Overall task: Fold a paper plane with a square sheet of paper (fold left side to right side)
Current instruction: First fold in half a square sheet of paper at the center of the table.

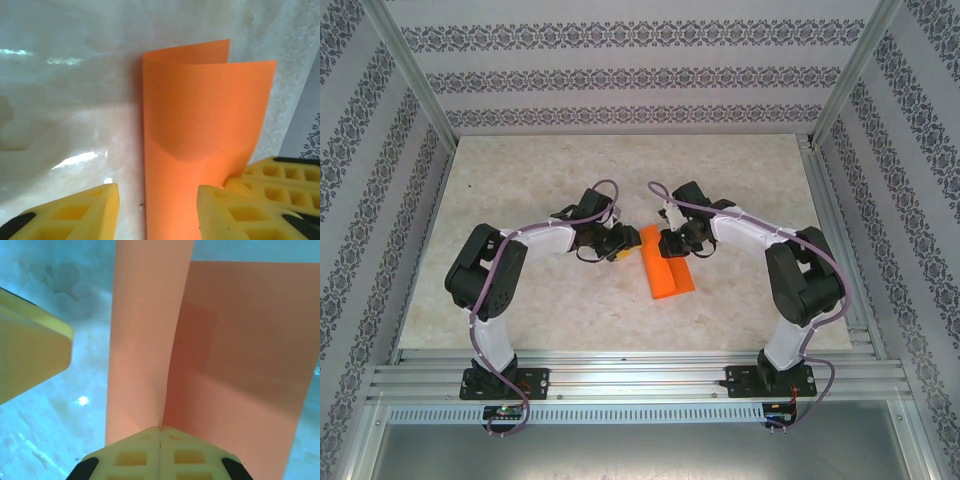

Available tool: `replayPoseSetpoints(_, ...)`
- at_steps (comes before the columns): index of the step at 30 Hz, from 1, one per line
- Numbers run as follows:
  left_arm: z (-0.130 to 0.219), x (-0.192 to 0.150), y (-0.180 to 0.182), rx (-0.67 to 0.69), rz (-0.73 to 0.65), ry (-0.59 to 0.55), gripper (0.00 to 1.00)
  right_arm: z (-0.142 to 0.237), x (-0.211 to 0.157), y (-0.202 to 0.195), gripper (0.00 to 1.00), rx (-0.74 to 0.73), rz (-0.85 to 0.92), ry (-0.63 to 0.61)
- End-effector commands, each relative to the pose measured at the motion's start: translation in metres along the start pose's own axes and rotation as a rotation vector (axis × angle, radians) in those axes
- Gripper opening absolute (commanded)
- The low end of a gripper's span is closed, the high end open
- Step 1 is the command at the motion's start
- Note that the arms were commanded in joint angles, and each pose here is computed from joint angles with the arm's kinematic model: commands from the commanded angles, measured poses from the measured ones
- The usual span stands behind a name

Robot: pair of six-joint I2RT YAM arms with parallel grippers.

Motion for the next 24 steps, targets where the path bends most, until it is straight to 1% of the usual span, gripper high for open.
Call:
replayPoseSetpoints(1,-0.001,0.002,-0.032,-0.066,-0.08,0.0,0.44,0.0,0.004,-0.006,0.0,-0.005,0.02,0.028)
replayPoseSetpoints(8,-0.019,0.0,-0.028,-0.061,-0.041,0.027,0.44,0.001,0.006,-0.026,0.0,-0.03,-0.067,0.035)
replayPoseSetpoints(16,-0.036,-0.001,-0.02,-0.029,-0.022,0.045,0.45,0.003,0.006,-0.033,0.0,-0.014,-0.108,0.018)
replayPoseSetpoints(24,-0.05,0.004,-0.032,-0.093,-0.049,0.041,0.45,0.004,0.004,-0.041,0.0,-0.009,-0.167,0.024)
Point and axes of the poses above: each hand's point on the last joint's axis, 136 mm out from that joint toward the fingers, its own z axis back along the fingers, its own y axis along the line the jaws close on, x = y × z, the point moved 3 cm from there along z, back along the fingers, and after that the axes turned 9 degrees about -z, right-handed, at the moved point
